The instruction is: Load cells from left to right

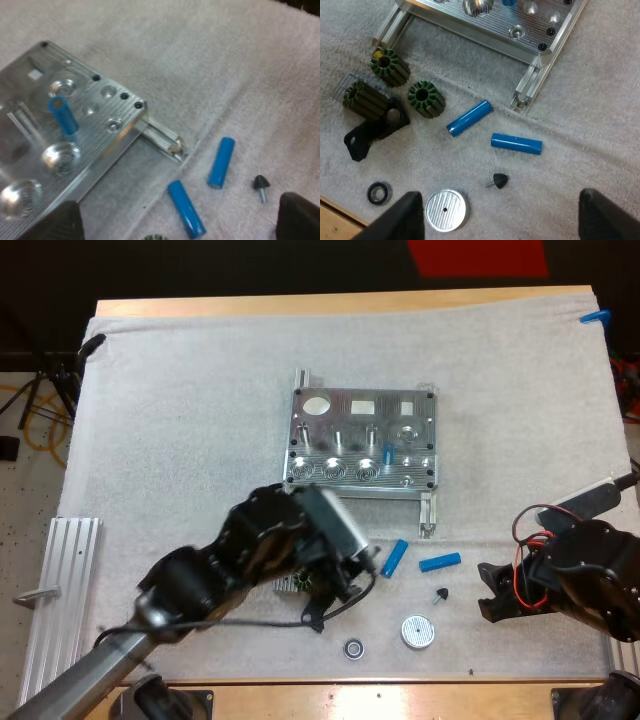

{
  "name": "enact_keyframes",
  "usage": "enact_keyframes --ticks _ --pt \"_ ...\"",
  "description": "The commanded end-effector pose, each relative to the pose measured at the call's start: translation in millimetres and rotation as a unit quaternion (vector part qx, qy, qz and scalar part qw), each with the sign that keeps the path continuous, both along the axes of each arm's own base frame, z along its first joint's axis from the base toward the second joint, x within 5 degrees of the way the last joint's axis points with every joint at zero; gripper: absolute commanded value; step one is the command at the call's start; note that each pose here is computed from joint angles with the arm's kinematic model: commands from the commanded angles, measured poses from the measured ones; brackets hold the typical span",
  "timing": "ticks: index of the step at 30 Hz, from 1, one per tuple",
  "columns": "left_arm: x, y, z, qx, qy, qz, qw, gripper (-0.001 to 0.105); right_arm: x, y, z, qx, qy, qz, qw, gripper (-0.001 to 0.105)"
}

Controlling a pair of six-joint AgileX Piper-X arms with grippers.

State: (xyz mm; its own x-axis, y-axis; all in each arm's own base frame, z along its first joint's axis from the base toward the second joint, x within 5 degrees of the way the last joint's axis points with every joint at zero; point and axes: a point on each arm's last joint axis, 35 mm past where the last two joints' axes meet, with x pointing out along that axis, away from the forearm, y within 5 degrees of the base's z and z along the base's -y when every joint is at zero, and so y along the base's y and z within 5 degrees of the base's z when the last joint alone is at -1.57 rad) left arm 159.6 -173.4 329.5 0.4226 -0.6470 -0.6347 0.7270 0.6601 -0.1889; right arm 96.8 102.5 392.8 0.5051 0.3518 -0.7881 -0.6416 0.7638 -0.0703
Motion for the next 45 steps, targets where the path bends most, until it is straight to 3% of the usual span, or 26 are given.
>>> enact_keyframes --ticks 1,7,12,18,25,31,40,45 --pt "1.7 -7.0 2.0 0.003 0.001 -0.003 1.0000 0.076 -0.2 -0.1 1.4 0.003 -0.003 -0.004 1.000 0.063" --pt "2.0 -46.5 -11.5 0.067 0.026 -0.007 0.9974 0.076 -0.2 -0.1 1.4 0.003 -0.002 -0.004 1.000 0.063" --pt "10.9 -77.3 -37.2 0.135 0.097 0.002 0.9861 0.076 -0.2 -0.1 1.4 0.005 -0.001 -0.007 1.000 0.063" --pt "25.4 -99.0 -61.8 0.178 0.148 0.018 0.9725 0.076 -0.2 -0.1 1.4 0.005 -0.001 -0.007 1.000 0.063" --pt "34.3 -112.9 -94.8 0.209 0.179 0.018 0.9612 0.073 -0.2 -0.1 1.4 0.005 -0.001 -0.007 1.000 0.063" --pt "39.5 -120.8 -125.9 0.241 0.201 0.018 0.9493 0.051 -0.2 -0.1 1.4 0.005 -0.001 -0.007 1.000 0.063" --pt "52.7 -132.9 -154.6 0.258 0.223 0.020 0.9399 0.050 -0.2 -0.1 1.4 0.005 -0.001 -0.007 1.000 0.063" --pt "62.8 -134.6 -164.3 0.286 0.239 0.038 0.9270 0.050 -0.2 -0.1 1.4 0.005 -0.001 -0.007 1.000 0.063"
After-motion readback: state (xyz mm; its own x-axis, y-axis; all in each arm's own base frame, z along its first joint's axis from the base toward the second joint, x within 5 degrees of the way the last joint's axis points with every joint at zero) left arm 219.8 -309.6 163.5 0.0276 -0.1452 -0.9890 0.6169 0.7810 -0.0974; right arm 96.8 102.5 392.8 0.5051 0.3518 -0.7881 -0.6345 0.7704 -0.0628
